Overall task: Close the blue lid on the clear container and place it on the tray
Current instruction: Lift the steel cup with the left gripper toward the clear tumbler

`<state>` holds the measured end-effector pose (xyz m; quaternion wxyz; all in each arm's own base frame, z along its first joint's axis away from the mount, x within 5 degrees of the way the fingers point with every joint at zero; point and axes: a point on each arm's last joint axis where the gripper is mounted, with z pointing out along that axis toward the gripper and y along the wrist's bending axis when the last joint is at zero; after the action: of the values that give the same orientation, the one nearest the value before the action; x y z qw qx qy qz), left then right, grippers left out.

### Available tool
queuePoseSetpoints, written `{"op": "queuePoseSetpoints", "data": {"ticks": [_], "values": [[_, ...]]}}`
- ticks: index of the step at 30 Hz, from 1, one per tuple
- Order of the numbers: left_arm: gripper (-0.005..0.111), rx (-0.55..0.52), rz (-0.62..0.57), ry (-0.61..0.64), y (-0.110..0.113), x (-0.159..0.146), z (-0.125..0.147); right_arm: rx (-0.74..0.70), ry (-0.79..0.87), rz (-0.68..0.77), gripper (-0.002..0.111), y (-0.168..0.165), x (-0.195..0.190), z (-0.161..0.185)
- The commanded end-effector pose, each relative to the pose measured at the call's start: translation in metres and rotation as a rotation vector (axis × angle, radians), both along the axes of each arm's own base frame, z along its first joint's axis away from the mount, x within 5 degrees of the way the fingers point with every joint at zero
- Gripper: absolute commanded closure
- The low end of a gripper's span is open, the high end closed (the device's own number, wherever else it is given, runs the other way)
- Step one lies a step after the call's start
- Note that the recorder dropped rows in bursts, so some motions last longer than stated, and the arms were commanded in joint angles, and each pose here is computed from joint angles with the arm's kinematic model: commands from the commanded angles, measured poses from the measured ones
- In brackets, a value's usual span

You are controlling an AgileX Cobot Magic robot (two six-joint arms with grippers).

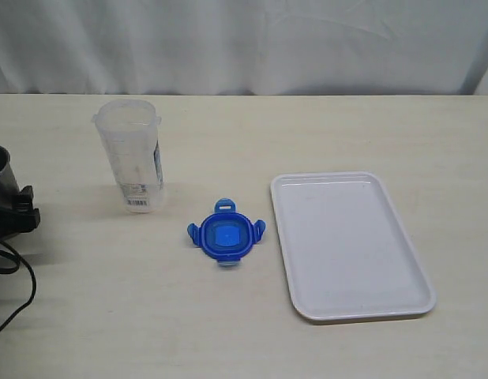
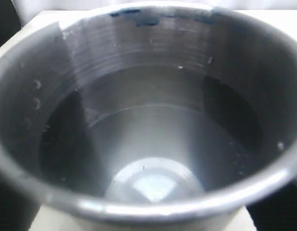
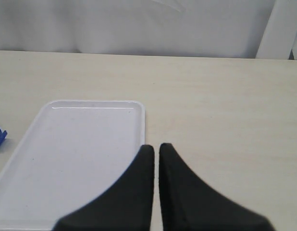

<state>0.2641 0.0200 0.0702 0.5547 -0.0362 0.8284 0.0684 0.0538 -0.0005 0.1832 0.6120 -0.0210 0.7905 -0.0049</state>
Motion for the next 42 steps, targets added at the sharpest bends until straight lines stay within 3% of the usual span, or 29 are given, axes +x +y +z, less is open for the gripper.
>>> {"op": "queuePoseSetpoints", "data": {"ticks": [1,14,17,21,24,26,27,33,42], "values": [[0.002,0.005,0.002,-0.017,0.001,0.001,0.002,0.003,-0.002,-0.001,0.104,0.000,0.000,-0.001],[0.006,0.005,0.000,-0.017,0.000,0.001,0.002,0.003,-0.002,-0.001,0.104,0.000,0.000,-0.001],[0.024,0.005,0.000,-0.017,0.000,0.001,0.002,0.003,-0.002,-0.001,0.104,0.000,0.000,-0.001],[0.058,0.004,0.001,-0.013,0.001,0.001,0.001,0.003,-0.002,-0.001,0.104,0.000,0.000,-0.001],[0.072,-0.003,0.003,-0.005,0.000,0.001,0.001,0.003,-0.002,-0.001,0.104,0.000,0.000,-0.001],[0.088,-0.036,-0.025,-0.007,-0.003,0.001,0.000,0.003,-0.002,-0.001,0.104,0.000,0.000,-0.001],[0.106,-0.056,-0.062,-0.008,-0.007,0.002,0.000,0.003,-0.002,-0.001,0.104,0.000,0.000,-0.001],[0.107,-0.092,-0.084,-0.030,-0.010,0.003,0.002,0.003,-0.002,-0.001,0.104,0.000,0.000,-0.001],[0.107,-0.103,-0.129,-0.114,-0.014,0.006,0.037,0.003,-0.002,-0.001,0.104,0.000,0.000,-0.001]]}}
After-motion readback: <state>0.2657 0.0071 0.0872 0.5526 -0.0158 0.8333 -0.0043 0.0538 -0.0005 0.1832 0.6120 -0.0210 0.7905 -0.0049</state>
